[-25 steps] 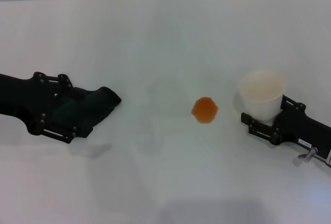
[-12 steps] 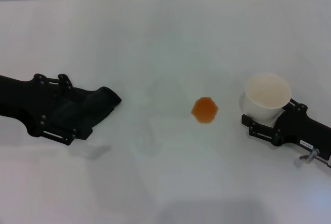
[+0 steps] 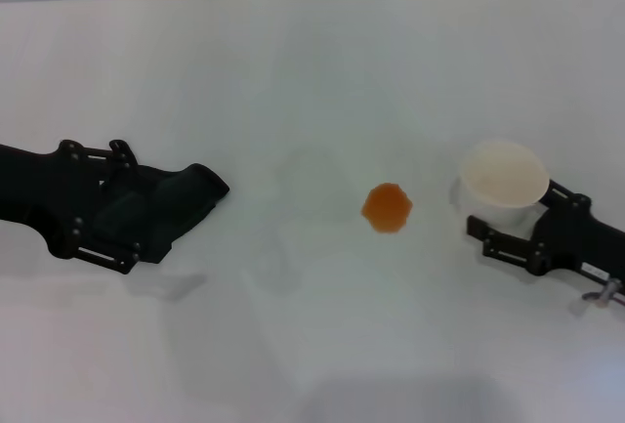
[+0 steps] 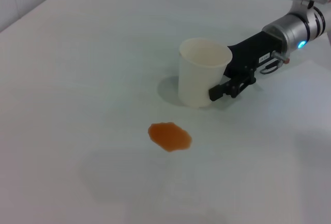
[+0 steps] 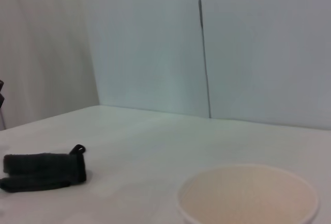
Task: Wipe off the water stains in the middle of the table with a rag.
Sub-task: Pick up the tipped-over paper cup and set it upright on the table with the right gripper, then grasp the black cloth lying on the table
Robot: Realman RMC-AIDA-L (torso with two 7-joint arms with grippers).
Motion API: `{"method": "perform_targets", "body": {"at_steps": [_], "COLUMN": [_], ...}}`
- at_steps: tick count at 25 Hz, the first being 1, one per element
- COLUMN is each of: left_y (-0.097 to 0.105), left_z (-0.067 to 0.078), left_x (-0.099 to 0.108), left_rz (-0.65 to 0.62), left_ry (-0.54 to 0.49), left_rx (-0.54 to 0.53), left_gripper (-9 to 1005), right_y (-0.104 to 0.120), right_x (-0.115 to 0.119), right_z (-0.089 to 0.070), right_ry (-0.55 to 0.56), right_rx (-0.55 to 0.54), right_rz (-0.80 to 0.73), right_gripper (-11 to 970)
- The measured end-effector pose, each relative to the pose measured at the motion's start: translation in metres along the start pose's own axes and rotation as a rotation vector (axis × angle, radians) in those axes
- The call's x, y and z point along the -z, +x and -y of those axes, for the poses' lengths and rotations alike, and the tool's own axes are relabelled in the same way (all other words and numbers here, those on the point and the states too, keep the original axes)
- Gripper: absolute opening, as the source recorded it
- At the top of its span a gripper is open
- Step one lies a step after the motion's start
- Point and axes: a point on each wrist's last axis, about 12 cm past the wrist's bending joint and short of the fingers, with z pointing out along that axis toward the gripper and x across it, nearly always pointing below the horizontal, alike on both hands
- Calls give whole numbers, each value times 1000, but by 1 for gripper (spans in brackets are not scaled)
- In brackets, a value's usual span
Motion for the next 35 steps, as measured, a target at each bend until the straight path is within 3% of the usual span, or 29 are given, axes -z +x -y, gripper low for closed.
{"method": "perform_targets", "body": {"at_steps": [8, 16, 23, 24, 26, 31, 35], "left_y": [1, 1, 6, 6, 6, 6, 5], "left_z": [-1, -1, 0, 0, 0, -1, -3], "left_x": [2, 3, 4, 4, 4, 5, 5], "left_rz": [-3, -5, -8, -8, -8, -8, -16], "left_ry": [-4, -8, -16, -17, -20, -31, -52], "left_rx": [1, -3, 10, 10, 11, 15, 21], "left_gripper": [890, 890, 890, 890, 890, 892, 892], "right_y": [-8, -30, -73, -93, -109, -154, -188], "right_x": [19, 33, 49, 56, 59, 60, 47], "right_z": [12, 31, 47, 53, 57, 59, 54], "right_ry": [-83, -147, -190, -211, -239, -299, -349], "right_rx": [13, 31, 104, 112, 116, 174, 231], "right_rz": [-75, -186, -273, -297, -312, -328, -340], "right_gripper": [877, 876, 876, 876, 876, 875, 875]}}
